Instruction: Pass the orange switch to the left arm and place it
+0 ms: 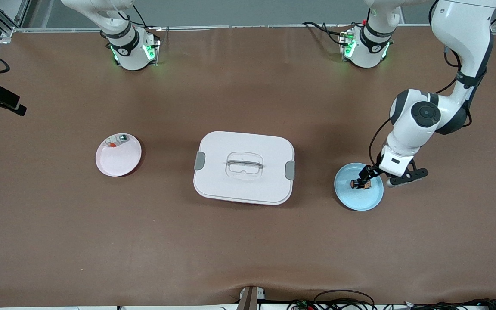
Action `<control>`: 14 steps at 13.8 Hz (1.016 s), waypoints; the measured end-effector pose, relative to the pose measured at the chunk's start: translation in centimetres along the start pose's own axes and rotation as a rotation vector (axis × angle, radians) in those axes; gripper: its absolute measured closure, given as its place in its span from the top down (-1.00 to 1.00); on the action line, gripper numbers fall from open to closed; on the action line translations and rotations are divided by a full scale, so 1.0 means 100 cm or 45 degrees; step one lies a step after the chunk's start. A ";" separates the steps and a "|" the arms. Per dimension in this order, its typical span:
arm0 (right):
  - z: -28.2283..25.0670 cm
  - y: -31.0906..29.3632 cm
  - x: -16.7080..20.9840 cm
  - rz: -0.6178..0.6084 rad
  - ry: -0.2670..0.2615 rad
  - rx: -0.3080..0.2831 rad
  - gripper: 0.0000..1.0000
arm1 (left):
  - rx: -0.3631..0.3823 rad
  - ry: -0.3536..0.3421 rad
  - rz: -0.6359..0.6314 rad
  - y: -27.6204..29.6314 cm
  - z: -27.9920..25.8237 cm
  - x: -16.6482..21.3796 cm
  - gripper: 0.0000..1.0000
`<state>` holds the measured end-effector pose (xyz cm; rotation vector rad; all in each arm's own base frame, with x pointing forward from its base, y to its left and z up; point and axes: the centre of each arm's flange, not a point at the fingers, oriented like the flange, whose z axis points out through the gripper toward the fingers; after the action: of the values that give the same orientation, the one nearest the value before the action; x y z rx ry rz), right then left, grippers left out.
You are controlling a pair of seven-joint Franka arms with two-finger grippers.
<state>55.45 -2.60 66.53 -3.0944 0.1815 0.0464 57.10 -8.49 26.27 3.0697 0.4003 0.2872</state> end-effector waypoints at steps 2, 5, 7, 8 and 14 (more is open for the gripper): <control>-0.001 0.000 0.001 -0.044 0.012 0.000 1.00 | -0.011 -0.071 0.059 -0.009 -0.005 0.001 1.00; 0.001 0.001 0.003 -0.079 0.024 0.000 1.00 | -0.007 -0.106 0.142 -0.018 -0.018 0.004 1.00; 0.002 0.001 0.005 -0.085 0.043 0.000 1.00 | 0.021 -0.137 0.184 -0.027 -0.031 0.009 1.00; 0.002 0.001 0.007 -0.086 0.053 -0.002 1.00 | 0.037 -0.160 0.214 -0.033 -0.041 0.013 1.00; 0.002 0.005 0.007 -0.079 0.063 -0.022 1.00 | 0.050 -0.190 0.252 -0.059 -0.110 0.030 1.00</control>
<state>56.04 -3.18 66.30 -3.1177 0.0869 -0.0302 56.39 -1.96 37.32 3.1452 0.0971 0.0538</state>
